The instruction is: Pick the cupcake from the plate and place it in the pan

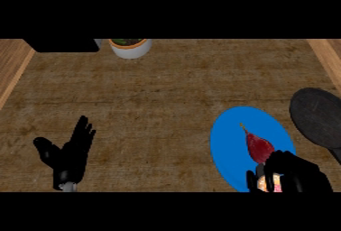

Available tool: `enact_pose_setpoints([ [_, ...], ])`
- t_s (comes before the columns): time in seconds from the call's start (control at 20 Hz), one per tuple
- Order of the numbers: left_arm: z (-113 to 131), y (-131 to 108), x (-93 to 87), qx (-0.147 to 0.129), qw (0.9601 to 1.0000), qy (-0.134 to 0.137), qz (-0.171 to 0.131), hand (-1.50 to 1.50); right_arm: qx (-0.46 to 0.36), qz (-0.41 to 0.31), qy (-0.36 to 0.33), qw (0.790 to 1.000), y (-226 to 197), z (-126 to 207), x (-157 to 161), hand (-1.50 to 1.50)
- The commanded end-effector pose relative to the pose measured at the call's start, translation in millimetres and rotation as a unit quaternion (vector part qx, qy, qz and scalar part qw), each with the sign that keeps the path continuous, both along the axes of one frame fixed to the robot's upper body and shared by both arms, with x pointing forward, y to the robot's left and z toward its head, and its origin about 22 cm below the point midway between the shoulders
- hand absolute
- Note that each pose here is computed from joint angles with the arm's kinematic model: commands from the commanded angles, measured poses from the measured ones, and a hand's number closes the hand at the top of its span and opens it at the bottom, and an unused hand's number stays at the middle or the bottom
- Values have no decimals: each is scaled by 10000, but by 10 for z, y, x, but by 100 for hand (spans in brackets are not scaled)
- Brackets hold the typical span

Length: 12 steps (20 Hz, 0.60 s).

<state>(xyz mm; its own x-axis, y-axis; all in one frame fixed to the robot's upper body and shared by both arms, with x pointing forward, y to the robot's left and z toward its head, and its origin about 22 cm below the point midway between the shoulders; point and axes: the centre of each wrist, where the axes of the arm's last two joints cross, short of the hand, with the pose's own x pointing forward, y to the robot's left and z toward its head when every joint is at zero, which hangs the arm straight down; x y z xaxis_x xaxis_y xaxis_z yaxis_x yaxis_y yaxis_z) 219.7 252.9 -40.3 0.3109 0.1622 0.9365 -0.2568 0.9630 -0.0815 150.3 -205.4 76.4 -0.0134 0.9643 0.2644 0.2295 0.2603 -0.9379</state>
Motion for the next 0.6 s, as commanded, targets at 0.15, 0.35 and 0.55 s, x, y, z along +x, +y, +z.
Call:
enact_pose_setpoints([
  [0.15, 107, 93, 50, -52, 10000, -16, -58, 0, 443, -495, -261, 9975, -313, 481, 144, 150],
  [0.35, -24, -106, -58, 68, 10000, -16, -63, 0, 906, -665, -393, 9929, -663, 420, 389, 150],
  [0.55, -109, -169, -79, 9, 9999, -104, -93, 0, 1063, -837, -445, 9898, -911, 360, 715, 150],
])
